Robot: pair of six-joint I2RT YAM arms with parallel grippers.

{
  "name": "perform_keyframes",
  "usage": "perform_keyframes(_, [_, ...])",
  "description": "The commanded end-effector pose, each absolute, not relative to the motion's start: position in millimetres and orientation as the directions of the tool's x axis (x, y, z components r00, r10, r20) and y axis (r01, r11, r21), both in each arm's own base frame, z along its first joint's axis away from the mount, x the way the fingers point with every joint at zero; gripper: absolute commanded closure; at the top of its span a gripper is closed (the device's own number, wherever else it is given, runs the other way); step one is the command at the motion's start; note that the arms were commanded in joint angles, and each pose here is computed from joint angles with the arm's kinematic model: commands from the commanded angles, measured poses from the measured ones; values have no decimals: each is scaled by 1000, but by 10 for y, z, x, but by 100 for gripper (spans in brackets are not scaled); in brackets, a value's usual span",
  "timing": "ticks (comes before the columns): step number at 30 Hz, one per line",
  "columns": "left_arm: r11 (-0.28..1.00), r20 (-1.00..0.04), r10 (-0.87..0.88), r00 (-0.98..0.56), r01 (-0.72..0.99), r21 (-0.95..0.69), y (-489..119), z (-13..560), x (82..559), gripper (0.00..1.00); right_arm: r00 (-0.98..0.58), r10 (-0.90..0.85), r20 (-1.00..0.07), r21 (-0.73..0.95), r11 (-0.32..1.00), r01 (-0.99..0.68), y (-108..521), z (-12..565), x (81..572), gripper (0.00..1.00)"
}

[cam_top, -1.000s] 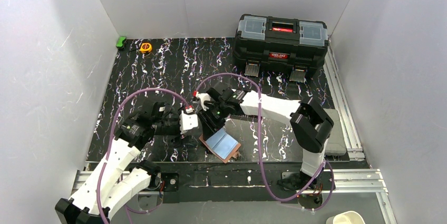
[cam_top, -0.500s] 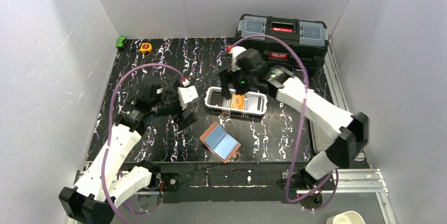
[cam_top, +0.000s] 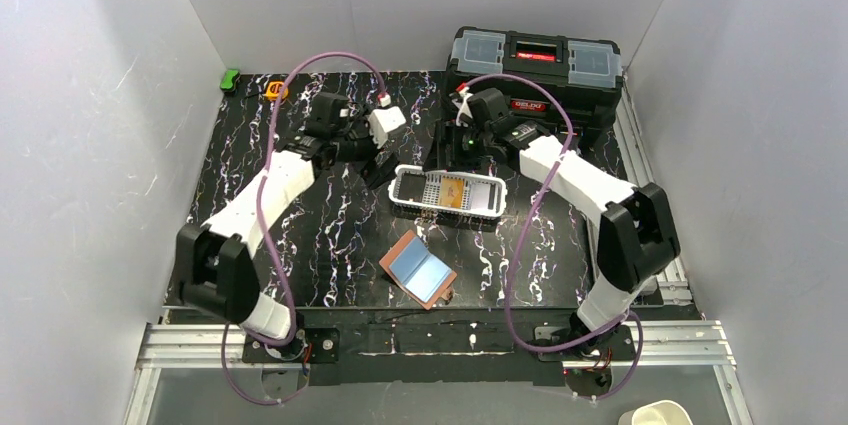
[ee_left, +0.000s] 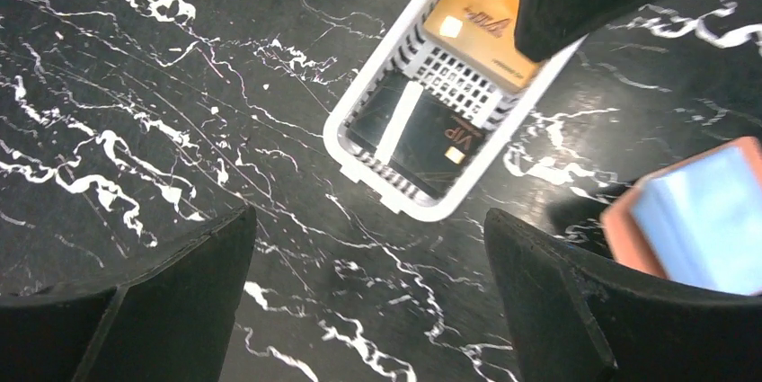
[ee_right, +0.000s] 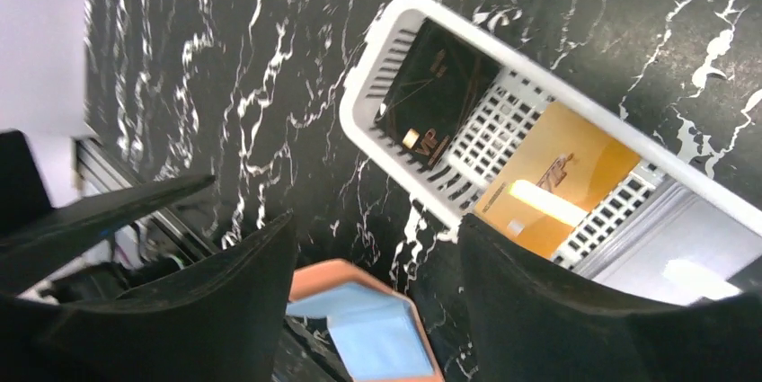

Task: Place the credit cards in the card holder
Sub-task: Pick up the credit card from the storage box.

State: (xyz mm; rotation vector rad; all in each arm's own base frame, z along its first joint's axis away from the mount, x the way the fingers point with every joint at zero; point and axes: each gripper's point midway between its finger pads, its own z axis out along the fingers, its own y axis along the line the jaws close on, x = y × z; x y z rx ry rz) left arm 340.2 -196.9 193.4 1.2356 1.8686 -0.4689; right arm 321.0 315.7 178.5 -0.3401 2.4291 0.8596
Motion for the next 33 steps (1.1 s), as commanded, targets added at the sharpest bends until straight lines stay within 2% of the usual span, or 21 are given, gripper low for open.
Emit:
perform_keyframes(1, [385,-791,610,-57,893,233,-2062,1811,3767,2,-879,130,-459,723,629,-285,3275,1807,3467,30])
perform_keyframes(8, [280,-766,640,58,911,303,-2204,1426,4065,2,-892,199,-405,765,608,-212,3387,1614,3680,32])
perform_keyframes(13, [228,-782,616,97,928,295,-2375,1297,4250,1,-874,239,-424,757,623,-197,3332,1607,3775,30])
perform_keyframes(17, [175,-802,579,147,938,298,-2510,1370,4228,1,-855,235,-462,704,683,-192,3137,1563,3693,28])
perform_keyframes(24, [108,-812,552,189,950,295,-2844,1278,4218,1,-874,255,-414,652,753,-89,2696,1261,3558,29])
perform_keyframes(31, [3,-803,536,261,950,311,-3072,1126,4066,1,-890,242,-387,631,773,-65,2573,1079,3446,30])
perform_keyframes(33, [-21,-798,533,281,948,319,-3116,1099,4037,4,-894,242,-377,636,769,-60,2572,1032,3428,30])
